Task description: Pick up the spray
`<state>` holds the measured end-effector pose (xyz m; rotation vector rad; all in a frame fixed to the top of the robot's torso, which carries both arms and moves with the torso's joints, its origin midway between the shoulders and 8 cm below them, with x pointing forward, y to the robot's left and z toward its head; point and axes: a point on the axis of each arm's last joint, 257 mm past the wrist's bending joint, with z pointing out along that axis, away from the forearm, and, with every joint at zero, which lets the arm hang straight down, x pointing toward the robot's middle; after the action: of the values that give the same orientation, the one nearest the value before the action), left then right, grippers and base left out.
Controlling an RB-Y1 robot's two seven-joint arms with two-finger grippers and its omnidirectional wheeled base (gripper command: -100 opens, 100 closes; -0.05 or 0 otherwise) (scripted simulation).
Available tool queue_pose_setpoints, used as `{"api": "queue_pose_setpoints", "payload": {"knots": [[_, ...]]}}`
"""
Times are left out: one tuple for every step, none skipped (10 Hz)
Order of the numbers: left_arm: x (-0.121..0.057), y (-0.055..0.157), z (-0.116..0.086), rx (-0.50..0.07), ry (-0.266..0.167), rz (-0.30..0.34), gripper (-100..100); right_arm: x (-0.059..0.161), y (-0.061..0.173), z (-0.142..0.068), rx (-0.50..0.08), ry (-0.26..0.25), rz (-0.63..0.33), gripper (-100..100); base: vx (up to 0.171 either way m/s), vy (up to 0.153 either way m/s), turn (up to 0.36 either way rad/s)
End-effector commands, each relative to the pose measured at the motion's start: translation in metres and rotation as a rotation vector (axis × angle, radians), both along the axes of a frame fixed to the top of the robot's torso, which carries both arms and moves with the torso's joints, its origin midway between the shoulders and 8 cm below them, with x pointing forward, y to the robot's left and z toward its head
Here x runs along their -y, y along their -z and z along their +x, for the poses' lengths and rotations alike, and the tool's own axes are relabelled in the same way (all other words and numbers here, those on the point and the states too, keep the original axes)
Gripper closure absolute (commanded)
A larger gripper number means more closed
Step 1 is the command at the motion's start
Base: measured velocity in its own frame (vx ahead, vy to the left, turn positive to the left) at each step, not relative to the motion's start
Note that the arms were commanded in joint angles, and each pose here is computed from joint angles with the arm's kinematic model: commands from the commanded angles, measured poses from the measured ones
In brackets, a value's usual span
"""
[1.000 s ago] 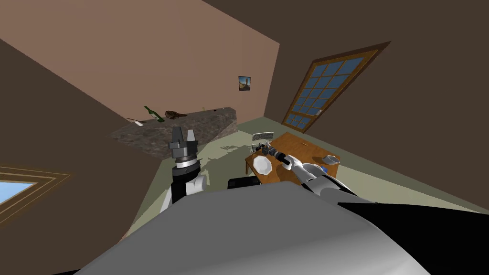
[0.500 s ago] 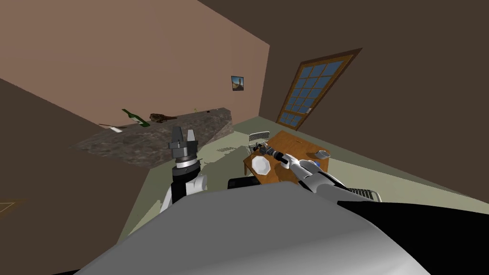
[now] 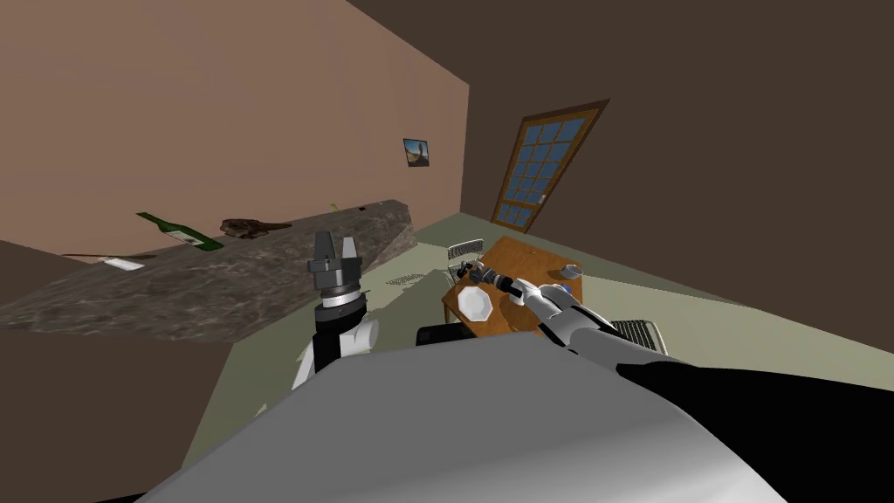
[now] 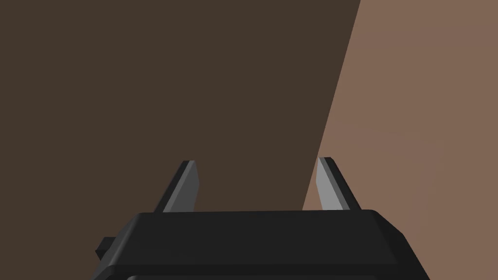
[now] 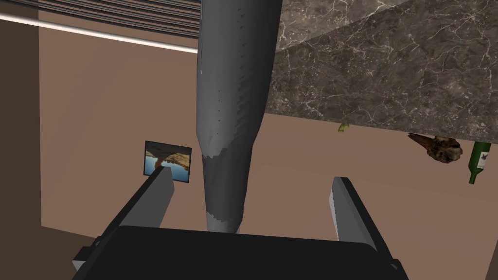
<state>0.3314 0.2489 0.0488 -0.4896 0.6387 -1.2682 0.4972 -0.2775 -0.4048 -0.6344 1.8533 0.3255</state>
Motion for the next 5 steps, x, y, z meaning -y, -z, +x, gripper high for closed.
{"api": "queue_pose_setpoints", "payload": {"knots": [[0.0000, 0.0000, 0.0000, 0.000, 0.000, 0.000, 0, 0.0000, 0.0000, 0.0000, 0.000, 0.000, 0.000, 100, 0.007, 0.008, 0.018], [0.0000, 0.0000, 0.0000, 0.000, 0.000, 0.000, 0, 0.0001, -0.0001, 0.0002, 0.000, 0.001, 0.000, 100, 0.007, -0.002, -0.015], [0.0000, 0.0000, 0.0000, 0.000, 0.000, 0.000, 0, 0.0007, -0.0010, 0.0009, 0.002, 0.002, 0.000, 100, 0.000, 0.000, 0.000], [0.0000, 0.0000, 0.0000, 0.000, 0.000, 0.000, 0, 0.0000, -0.0008, 0.0005, 0.001, 0.000, 0.002, 100, 0.000, 0.000, 0.000], [0.0000, 0.0000, 0.0000, 0.000, 0.000, 0.000, 0, 0.0000, -0.0008, 0.0005, 0.001, 0.000, 0.001, 100, 0.000, 0.000, 0.000]]}}
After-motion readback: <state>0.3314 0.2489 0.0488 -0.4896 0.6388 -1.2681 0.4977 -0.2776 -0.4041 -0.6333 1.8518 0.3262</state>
